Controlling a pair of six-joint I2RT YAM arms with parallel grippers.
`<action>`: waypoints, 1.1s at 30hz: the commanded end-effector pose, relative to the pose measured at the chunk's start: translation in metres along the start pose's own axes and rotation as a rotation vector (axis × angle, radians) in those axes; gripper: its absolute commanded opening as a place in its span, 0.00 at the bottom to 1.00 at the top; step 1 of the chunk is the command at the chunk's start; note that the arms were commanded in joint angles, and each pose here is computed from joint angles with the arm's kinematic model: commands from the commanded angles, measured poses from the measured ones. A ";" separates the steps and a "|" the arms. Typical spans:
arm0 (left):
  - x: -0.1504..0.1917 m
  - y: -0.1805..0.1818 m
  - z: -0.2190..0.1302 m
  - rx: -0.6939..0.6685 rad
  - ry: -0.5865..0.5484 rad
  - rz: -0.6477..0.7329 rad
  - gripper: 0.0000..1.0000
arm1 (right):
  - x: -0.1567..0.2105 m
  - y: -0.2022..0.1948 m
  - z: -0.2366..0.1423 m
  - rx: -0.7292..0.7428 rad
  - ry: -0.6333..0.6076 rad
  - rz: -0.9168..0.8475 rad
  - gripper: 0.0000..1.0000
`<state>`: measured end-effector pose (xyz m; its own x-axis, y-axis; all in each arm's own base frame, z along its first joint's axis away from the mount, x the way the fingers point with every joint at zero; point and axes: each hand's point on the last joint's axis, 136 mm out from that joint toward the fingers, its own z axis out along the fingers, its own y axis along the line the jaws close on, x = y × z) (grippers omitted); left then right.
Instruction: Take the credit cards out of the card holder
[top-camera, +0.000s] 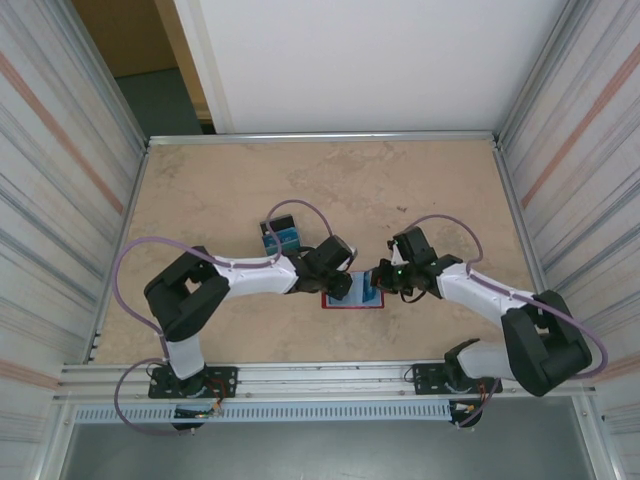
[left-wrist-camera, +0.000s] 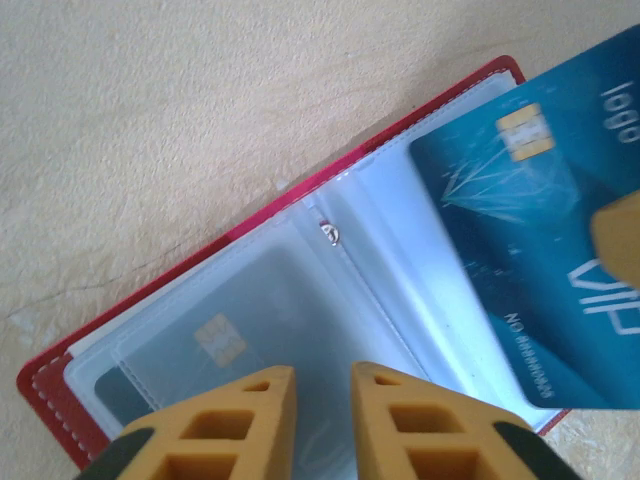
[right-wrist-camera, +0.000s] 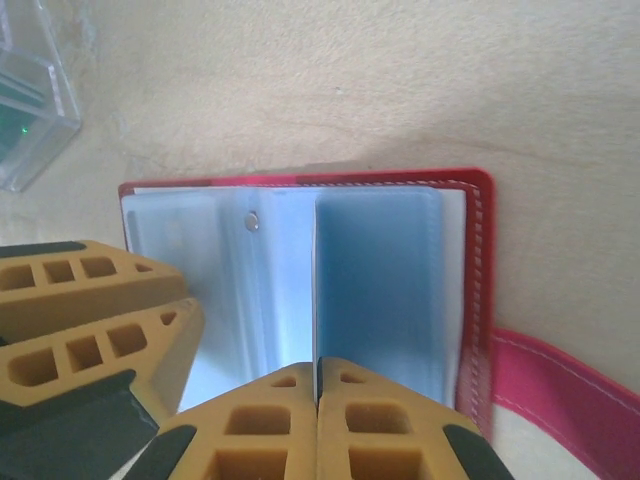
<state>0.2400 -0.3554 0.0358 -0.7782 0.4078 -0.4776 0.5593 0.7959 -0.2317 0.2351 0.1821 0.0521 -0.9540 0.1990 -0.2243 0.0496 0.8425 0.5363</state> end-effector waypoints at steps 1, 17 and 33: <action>0.002 0.006 -0.014 -0.017 -0.001 -0.009 0.29 | -0.008 0.002 -0.017 0.041 -0.042 -0.070 0.04; -0.049 0.020 -0.122 -0.050 -0.307 0.138 0.63 | -0.019 0.077 -0.070 -0.147 -0.172 -0.454 0.01; -0.038 -0.012 -0.208 0.395 -0.528 0.561 0.61 | 0.027 0.164 -0.103 -0.412 -0.038 -0.969 0.02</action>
<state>0.2312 -0.2766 0.2215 -0.3149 0.3396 -0.8863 0.8678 0.4813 -0.1240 0.2050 0.2647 0.2097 -0.5972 -0.3655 -0.7140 -0.7639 0.5306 0.3674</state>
